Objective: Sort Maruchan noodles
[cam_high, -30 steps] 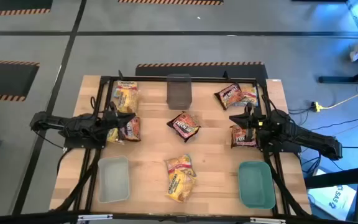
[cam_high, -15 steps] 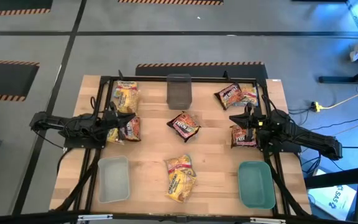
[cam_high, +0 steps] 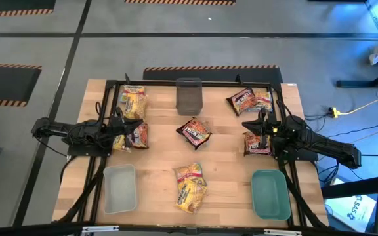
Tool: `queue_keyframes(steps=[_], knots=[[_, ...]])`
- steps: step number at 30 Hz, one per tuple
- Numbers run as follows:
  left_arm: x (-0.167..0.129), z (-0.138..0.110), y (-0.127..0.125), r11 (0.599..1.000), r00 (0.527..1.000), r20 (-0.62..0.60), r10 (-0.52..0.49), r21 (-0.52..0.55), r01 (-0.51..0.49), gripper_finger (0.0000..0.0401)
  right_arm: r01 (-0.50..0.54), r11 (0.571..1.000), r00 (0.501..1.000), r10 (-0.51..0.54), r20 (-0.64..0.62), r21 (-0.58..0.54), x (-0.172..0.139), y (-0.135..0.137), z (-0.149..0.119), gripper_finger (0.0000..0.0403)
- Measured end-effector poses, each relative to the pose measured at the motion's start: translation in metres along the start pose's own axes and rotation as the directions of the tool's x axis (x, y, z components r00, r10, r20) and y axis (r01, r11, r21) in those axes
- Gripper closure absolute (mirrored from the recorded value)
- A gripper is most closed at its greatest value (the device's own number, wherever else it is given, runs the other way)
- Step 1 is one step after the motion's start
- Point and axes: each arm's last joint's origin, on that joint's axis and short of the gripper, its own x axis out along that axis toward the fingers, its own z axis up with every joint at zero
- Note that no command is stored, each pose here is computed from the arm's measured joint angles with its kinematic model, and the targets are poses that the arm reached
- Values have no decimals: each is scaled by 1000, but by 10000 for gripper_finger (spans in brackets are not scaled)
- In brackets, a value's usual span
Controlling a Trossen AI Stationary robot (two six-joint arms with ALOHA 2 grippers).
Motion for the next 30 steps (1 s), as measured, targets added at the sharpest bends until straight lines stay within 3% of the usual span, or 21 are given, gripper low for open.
queue_keyframes(steps=[12, 15, 20, 25, 30], knots=[[0, 1, 0, 1000, 1000, 7, 0, -6, 0, 377, 0, 1000, 1000, 0, 0, 0, 0, 0, 0, 393], [0, 7, 0, 999, 998, 67, 1, -44, 2, 377, 0, 1000, 1000, 0, 0, 0, 0, 0, 0, 393], [-2, 23, 2, 971, 977, 213, 7, -234, 44, 377, 0, 1000, 1000, 0, 1, 0, 0, 0, 0, 393], [-5, 33, 5, 962, 951, 306, 52, -270, 34, 377, 2, 1000, 999, -2, 32, -8, 0, 0, 3, 393], [-6, 35, 6, 959, 944, 326, 47, -279, 49, 377, -30, 998, 999, 28, 33, 63, 0, 1, 3, 393]])
